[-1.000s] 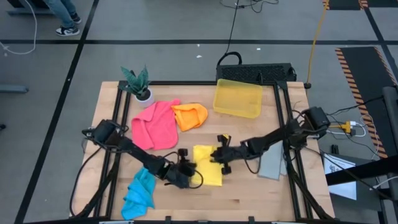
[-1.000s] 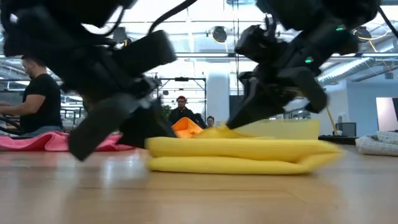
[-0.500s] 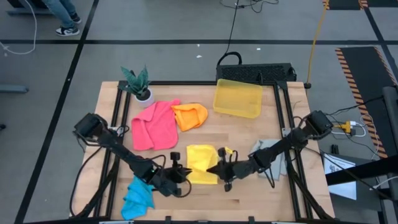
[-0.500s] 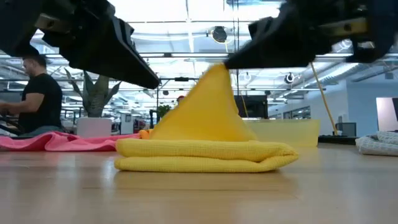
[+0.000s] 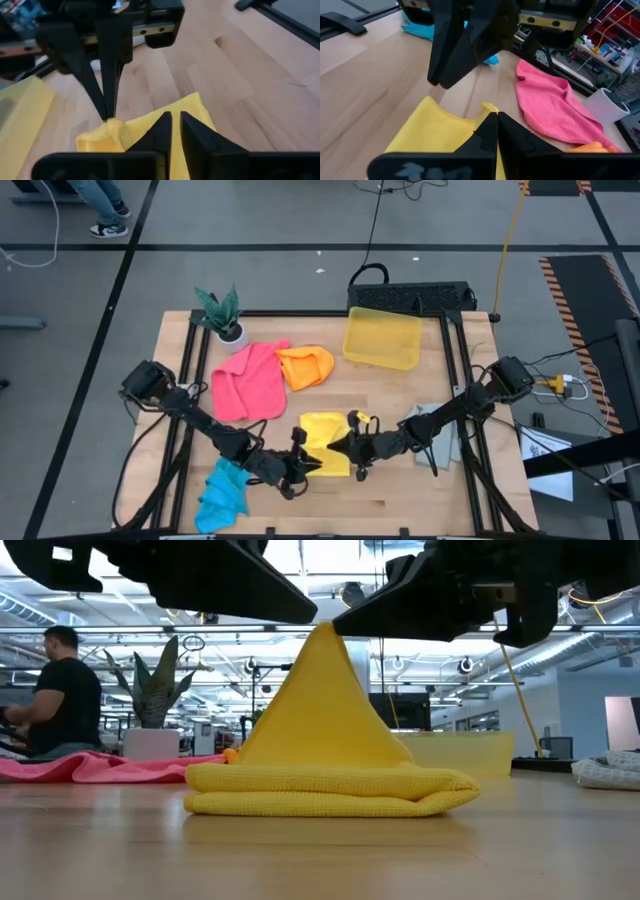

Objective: Fold microfiber towels
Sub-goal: Fold the yellow kitchen towel

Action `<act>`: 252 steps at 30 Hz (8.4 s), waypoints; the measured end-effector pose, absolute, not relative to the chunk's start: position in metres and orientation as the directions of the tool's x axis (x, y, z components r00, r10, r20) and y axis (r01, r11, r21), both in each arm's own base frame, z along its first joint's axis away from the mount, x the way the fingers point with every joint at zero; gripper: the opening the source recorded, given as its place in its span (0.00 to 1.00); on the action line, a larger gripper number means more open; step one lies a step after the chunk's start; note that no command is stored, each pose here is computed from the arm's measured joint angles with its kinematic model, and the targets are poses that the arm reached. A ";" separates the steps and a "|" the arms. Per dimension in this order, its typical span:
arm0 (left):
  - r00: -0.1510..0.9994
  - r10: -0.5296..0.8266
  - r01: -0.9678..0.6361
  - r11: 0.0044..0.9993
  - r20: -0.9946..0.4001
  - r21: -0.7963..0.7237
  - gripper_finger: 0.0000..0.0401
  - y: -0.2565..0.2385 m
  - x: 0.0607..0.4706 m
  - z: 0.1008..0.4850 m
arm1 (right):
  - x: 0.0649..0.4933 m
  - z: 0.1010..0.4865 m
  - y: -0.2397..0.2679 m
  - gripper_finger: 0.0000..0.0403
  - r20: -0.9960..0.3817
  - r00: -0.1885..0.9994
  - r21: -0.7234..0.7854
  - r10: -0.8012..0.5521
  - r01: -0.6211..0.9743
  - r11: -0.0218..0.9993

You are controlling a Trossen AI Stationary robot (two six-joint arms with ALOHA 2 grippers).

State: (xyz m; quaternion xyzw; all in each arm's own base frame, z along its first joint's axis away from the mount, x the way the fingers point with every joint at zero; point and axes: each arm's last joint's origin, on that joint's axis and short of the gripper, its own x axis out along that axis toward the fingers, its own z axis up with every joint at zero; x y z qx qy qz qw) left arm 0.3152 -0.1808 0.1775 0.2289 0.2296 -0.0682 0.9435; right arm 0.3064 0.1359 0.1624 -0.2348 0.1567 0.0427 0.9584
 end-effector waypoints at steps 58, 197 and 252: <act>0.868 0.123 -0.031 0.981 -0.482 0.194 0.03 -0.161 0.320 0.176 | 0.304 0.160 0.132 0.07 -0.327 0.932 -0.453 -0.153 -0.012 0.891; 0.598 0.270 -0.281 0.952 -0.754 0.118 0.01 -0.122 0.211 0.159 | 0.325 0.119 0.176 0.30 -0.494 0.857 -0.124 0.147 -0.238 0.963; 0.873 0.084 -0.135 0.988 -0.480 -0.073 0.04 -0.169 0.226 0.181 | 0.358 0.096 0.203 0.25 -0.560 0.829 -0.257 -0.005 -0.168 0.952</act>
